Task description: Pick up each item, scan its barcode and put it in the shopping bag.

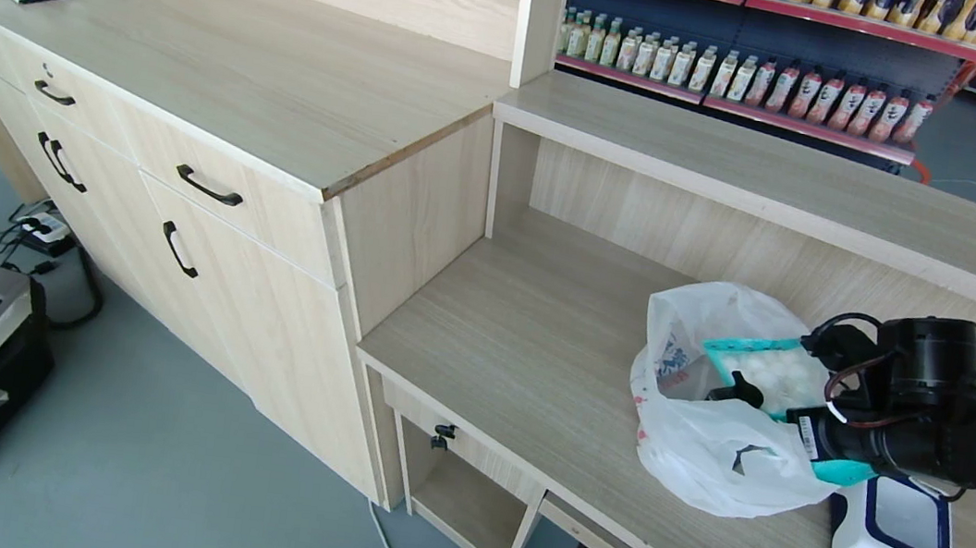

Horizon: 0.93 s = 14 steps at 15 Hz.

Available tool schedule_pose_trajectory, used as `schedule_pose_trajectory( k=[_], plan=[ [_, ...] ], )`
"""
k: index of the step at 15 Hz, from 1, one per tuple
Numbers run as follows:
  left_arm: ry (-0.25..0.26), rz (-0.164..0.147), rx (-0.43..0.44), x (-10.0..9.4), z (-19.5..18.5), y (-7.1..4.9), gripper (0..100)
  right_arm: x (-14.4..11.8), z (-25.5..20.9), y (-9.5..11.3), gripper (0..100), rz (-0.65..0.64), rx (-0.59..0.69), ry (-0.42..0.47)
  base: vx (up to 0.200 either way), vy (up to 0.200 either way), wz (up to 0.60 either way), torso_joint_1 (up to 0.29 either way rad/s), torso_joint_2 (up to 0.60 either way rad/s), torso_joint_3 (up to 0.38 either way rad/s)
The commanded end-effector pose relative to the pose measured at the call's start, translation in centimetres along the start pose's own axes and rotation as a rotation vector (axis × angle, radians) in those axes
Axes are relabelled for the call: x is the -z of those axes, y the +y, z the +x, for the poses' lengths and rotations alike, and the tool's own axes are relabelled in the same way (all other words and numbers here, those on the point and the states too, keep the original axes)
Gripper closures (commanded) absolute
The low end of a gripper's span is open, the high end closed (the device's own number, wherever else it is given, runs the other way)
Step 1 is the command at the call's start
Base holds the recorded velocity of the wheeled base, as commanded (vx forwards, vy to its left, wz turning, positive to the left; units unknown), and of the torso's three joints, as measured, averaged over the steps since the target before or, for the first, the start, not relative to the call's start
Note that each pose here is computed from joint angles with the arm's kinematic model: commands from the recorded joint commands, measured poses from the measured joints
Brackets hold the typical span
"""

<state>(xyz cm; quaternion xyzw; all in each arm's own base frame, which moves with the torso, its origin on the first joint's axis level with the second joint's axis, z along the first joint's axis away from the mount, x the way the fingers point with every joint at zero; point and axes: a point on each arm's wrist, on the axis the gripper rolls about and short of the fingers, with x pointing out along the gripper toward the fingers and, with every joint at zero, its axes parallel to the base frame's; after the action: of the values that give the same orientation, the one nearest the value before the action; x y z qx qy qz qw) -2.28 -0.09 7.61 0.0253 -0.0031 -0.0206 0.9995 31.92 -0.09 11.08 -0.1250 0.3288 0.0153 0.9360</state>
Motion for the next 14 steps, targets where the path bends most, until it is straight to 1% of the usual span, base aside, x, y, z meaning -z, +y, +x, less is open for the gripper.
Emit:
schedule_pose_trajectory(
  k=[1,9,10,12,14],
  plan=[
    [-0.001,0.0,0.0,-0.01,0.0,0.0,0,0.05,0.09,0.04,100,-0.001,-0.002,0.003,0.0,0.0,0.0,0.0,0.0,0.0],
    [-0.001,0.0,-0.001,-0.01,0.0,0.0,0,0.25,0.35,0.06,100,0.001,-0.007,0.014,0.0,0.0,0.0,0.0,0.0,0.0],
    [-0.001,0.0,0.0,-0.01,0.0,0.0,0,0.3,0.35,0.07,0,0.001,-0.007,0.016,0.0,0.0,0.0,0.0,0.0,0.0],
    [-0.001,0.0,-0.001,-0.01,0.0,0.0,0,0.24,0.31,0.07,0,0.002,-0.01,0.013,0.0,0.0,0.0,0.0,0.0,0.0],
    [-0.001,0.0,0.0,-0.01,0.0,0.0,0,-0.14,-0.08,-0.06,0,0.003,-0.021,-0.01,0.0,0.0,0.0,0.0,0.0,0.0]
  ],
)
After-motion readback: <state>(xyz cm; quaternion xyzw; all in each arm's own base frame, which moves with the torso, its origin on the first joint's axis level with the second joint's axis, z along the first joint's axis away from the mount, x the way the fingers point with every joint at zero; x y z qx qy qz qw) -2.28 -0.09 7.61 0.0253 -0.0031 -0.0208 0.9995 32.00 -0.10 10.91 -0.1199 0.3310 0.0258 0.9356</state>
